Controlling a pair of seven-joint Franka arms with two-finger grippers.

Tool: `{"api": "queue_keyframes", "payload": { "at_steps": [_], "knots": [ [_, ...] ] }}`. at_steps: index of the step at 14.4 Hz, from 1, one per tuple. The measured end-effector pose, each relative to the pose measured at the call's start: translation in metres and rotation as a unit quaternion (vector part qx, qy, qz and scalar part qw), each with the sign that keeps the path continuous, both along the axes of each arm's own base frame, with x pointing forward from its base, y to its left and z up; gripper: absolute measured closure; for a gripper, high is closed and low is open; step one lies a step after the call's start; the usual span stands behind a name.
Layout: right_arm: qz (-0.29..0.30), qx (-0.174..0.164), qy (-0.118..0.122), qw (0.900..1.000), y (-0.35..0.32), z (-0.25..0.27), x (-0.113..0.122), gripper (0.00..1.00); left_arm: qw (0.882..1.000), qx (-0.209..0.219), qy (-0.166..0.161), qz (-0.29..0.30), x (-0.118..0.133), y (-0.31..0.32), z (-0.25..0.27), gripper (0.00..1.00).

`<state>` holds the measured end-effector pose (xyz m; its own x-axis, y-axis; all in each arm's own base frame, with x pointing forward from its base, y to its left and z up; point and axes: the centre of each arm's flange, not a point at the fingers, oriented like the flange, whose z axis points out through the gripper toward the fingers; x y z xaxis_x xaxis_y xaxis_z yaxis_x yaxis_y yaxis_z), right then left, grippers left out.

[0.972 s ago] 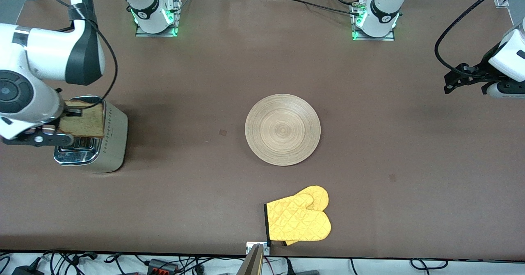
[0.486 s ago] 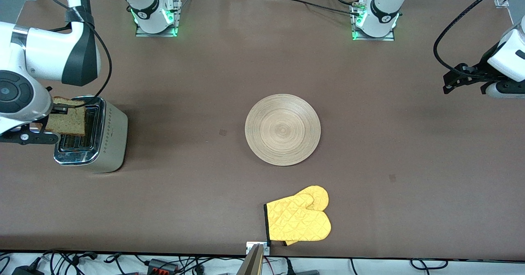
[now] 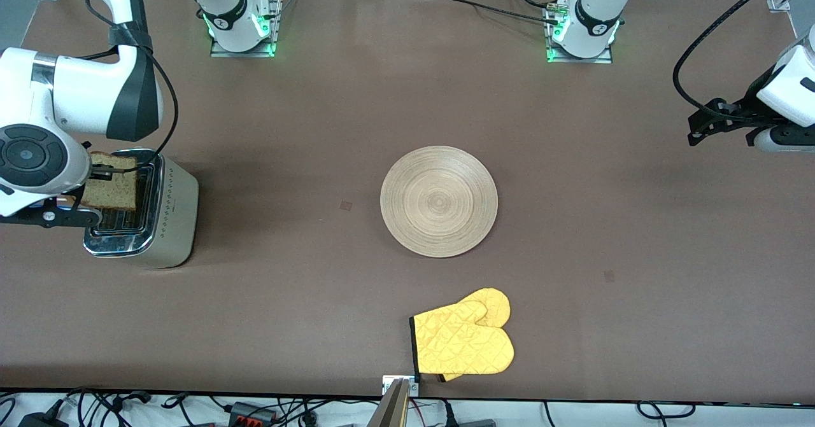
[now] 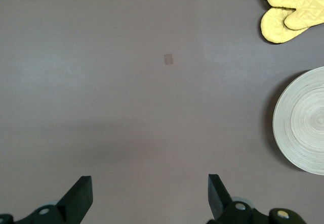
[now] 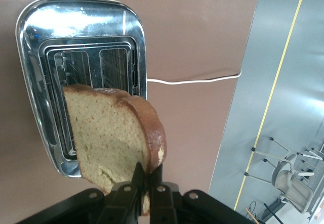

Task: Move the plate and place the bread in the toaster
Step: 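Lower the bread into the toaster slot with the right gripper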

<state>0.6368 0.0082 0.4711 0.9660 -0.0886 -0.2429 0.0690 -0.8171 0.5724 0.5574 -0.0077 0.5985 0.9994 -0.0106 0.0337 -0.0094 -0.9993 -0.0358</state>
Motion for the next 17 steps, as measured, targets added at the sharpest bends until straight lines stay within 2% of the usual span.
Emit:
{"api": "queue_keyframes", "payload": {
  "at_steps": [17],
  "knots": [
    [0.011,-0.006,-0.004,1.0,-0.006,-0.034,0.013,0.93,1.0,0.0,0.0,0.0,0.0,0.0,0.0,0.0]
  ]
}}
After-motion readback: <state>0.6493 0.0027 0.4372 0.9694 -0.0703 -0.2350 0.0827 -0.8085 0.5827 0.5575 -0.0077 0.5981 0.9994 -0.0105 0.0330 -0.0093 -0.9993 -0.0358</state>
